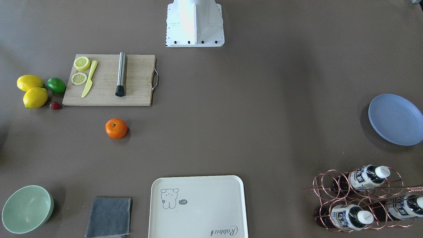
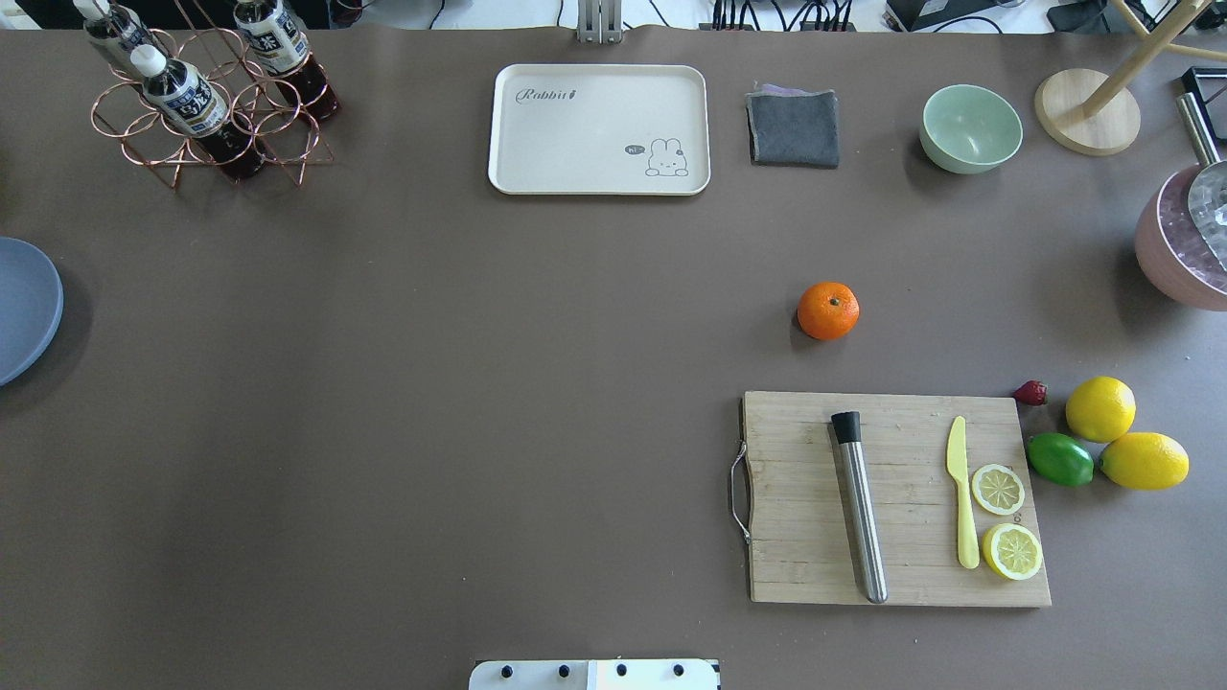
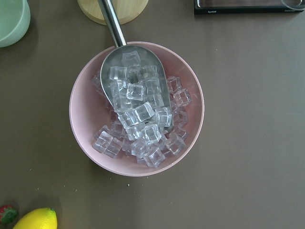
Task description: Pick orange to plate
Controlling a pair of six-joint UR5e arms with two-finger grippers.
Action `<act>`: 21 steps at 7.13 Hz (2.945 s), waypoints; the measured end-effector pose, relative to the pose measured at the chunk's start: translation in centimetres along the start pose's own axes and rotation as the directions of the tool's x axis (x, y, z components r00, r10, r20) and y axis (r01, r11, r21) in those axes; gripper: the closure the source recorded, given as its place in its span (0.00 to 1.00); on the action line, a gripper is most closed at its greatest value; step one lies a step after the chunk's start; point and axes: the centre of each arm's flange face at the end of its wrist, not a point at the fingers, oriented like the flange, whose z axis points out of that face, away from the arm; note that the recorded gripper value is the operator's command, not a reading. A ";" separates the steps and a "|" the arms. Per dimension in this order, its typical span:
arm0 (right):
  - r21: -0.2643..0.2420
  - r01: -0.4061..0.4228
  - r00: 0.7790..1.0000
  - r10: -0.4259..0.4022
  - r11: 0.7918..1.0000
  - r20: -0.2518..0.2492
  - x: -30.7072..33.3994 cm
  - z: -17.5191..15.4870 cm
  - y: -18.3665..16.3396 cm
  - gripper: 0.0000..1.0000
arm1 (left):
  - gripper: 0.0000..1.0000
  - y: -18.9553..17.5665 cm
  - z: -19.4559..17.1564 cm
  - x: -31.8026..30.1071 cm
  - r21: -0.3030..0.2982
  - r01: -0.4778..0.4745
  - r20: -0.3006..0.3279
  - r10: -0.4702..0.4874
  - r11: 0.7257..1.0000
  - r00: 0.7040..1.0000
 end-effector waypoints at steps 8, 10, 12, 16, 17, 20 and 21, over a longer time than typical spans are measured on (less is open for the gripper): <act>0.003 -0.019 1.000 0.019 1.000 0.017 -9.2 0.0 -3.0 0.00 | 0.02 7.4 9.9 -8.7 -0.024 0.042 -0.059 -0.043 0.999 0.997; 0.011 -0.019 1.000 0.018 1.000 0.020 -10.2 -0.3 -3.3 0.00 | 0.02 8.2 11.2 -9.4 -0.051 0.125 -0.122 -0.130 0.991 0.984; 0.016 -0.021 1.000 0.020 1.000 0.022 -10.8 -0.6 -3.3 0.00 | 0.02 7.3 12.6 -10.2 -0.079 0.174 -0.139 -0.184 0.982 0.973; 0.012 -0.020 1.000 0.020 1.000 0.023 -11.2 -0.4 -3.3 0.00 | 0.02 4.0 15.3 -8.1 -0.130 0.163 -0.159 -0.183 0.978 0.970; 0.013 -0.022 1.000 0.022 1.000 0.023 -11.2 -0.4 -3.3 0.00 | 0.02 3.8 15.9 -7.6 -0.144 0.162 -0.162 -0.184 0.976 0.969; 0.028 -0.007 1.000 0.006 1.000 0.030 -12.8 -1.1 -4.7 0.00 | 0.02 4.9 18.0 -7.4 -0.192 0.168 -0.165 -0.200 0.967 0.966; 0.031 0.004 0.999 -0.005 1.000 0.033 -13.5 -1.2 -5.2 0.00 | 0.02 5.4 18.8 -7.3 -0.212 0.167 -0.165 -0.204 0.963 0.965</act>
